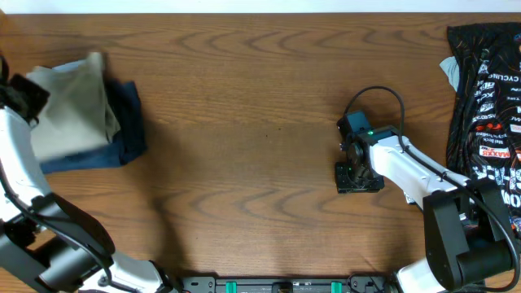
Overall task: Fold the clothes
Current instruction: 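Lift the folded shorts with the left gripper and carry them left, then place the folded shorts on the blue denim stack and release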
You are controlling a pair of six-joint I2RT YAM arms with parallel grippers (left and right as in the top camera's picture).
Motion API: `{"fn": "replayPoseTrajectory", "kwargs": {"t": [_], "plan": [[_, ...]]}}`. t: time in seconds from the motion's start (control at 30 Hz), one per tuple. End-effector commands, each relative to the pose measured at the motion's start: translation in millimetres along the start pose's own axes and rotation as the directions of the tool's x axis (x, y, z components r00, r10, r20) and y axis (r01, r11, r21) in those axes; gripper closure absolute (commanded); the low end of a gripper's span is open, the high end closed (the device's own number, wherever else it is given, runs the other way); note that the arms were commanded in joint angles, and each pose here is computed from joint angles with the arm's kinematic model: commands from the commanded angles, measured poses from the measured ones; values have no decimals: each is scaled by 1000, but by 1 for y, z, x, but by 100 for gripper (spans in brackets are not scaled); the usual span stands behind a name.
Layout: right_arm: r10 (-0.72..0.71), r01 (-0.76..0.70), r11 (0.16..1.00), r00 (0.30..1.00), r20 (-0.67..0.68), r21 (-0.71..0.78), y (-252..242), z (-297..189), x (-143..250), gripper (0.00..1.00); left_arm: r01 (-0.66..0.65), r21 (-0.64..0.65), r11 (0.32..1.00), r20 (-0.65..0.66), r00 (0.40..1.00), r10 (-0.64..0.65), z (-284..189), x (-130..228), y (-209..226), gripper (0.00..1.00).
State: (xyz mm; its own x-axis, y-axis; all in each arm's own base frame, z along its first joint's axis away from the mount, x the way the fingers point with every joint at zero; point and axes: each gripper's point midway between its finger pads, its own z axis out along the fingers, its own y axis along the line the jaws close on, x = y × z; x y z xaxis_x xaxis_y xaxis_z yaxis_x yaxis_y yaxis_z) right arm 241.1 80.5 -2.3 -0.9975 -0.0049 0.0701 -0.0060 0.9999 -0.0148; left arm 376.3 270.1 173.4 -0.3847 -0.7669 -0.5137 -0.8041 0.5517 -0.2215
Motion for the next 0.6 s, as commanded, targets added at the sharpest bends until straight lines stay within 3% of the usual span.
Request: {"fn": "replayPoseTrajectory", "kwargs": {"t": [0.0,0.13,0.33,0.5,0.57], "plan": [[24,-24,1000,1000,-12,-1,-2,1,3,52,57,-40,998,-78,995,-60,15,18,18,75],[23,-23,1000,1000,-7,-2,-1,1,1,52,111,-45,993,-99,988,-115,14,21,22,74],[24,-24,1000,1000,0,-6,-1,1,-1,50,120,134,984,-182,979,-95,11,34,-15,68],[22,-20,996,1000,17,-82,13,1,-7,43,16,235,972,-230,972,40,5,59,-58,63],[21,-17,991,999,29,-132,22,0,-11,33,-70,273,960,-239,961,138,1,77,-81,62]]}}
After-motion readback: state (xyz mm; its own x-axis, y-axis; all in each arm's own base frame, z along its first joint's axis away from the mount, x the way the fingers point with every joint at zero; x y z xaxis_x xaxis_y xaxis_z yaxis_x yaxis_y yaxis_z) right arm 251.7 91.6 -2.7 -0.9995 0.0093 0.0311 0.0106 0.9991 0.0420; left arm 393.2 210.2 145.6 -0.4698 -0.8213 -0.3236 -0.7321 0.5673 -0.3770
